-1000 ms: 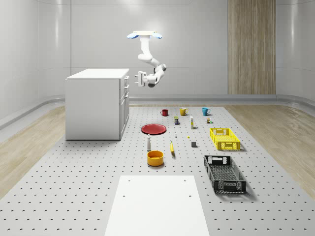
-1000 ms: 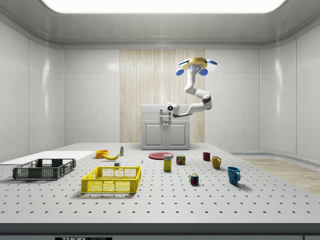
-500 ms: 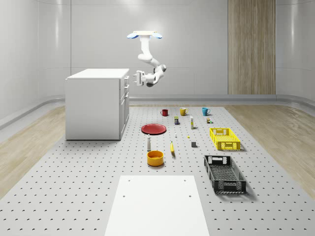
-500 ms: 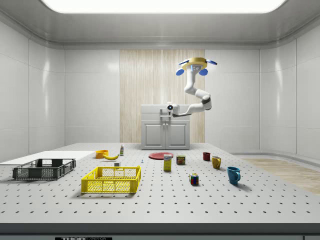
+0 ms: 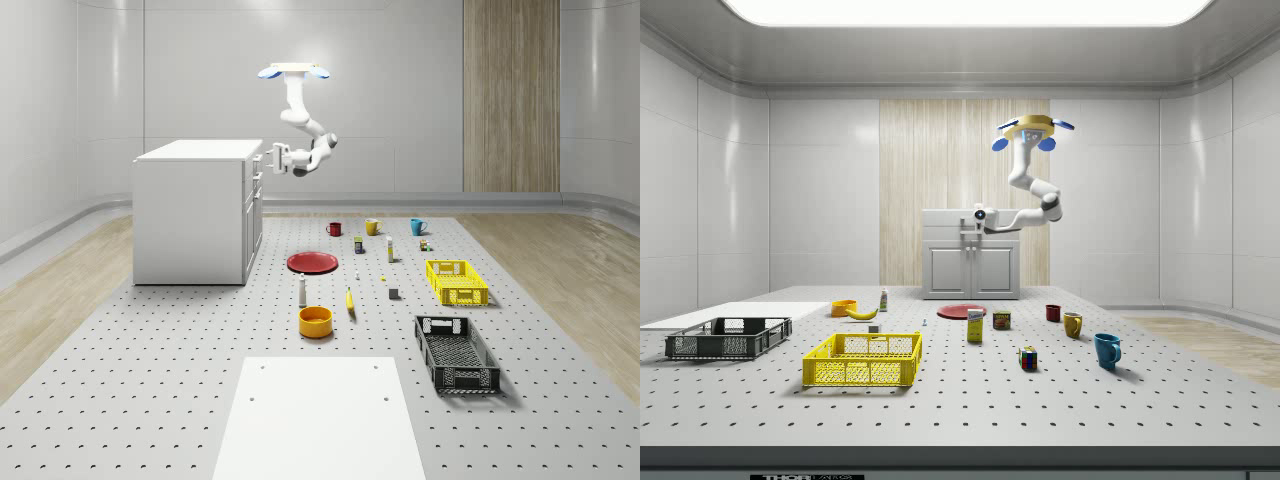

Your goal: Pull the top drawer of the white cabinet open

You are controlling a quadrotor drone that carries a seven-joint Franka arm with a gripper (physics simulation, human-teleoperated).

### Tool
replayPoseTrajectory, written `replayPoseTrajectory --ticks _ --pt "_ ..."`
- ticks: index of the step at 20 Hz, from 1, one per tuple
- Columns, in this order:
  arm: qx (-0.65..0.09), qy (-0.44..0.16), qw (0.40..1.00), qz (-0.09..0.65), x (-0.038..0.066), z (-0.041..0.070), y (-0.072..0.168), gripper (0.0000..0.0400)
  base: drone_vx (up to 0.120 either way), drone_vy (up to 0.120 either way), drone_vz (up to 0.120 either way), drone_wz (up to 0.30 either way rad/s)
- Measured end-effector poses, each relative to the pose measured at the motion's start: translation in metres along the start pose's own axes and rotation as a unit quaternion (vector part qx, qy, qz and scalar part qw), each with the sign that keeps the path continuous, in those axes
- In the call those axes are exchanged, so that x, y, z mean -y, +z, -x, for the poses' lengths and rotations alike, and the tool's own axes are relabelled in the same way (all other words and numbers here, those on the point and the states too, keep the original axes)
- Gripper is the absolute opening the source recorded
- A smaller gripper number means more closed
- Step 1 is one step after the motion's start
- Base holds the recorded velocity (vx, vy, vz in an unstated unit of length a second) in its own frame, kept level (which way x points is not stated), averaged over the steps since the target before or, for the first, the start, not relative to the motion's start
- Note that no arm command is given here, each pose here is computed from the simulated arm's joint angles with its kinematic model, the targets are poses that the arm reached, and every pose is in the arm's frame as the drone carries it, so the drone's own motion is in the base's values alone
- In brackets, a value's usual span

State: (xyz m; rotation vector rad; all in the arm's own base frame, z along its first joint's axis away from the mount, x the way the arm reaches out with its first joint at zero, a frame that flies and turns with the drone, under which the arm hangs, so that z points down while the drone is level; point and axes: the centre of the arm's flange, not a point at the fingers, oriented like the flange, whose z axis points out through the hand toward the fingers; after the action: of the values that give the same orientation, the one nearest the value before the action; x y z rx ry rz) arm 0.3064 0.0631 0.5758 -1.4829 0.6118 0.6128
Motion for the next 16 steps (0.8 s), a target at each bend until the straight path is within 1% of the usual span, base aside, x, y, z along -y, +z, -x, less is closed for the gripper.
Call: replayPoseTrajectory --ticks 6,16 --pt "0.0 0.0 1.0 0.0 0.0 0.0 0.013 0.0305 0.0 0.0 0.0 0.0" --pt "0.0 0.0 1.0 0.0 0.0 -0.001 0.023 0.0305 0.0 0.0 0.0 0.0"
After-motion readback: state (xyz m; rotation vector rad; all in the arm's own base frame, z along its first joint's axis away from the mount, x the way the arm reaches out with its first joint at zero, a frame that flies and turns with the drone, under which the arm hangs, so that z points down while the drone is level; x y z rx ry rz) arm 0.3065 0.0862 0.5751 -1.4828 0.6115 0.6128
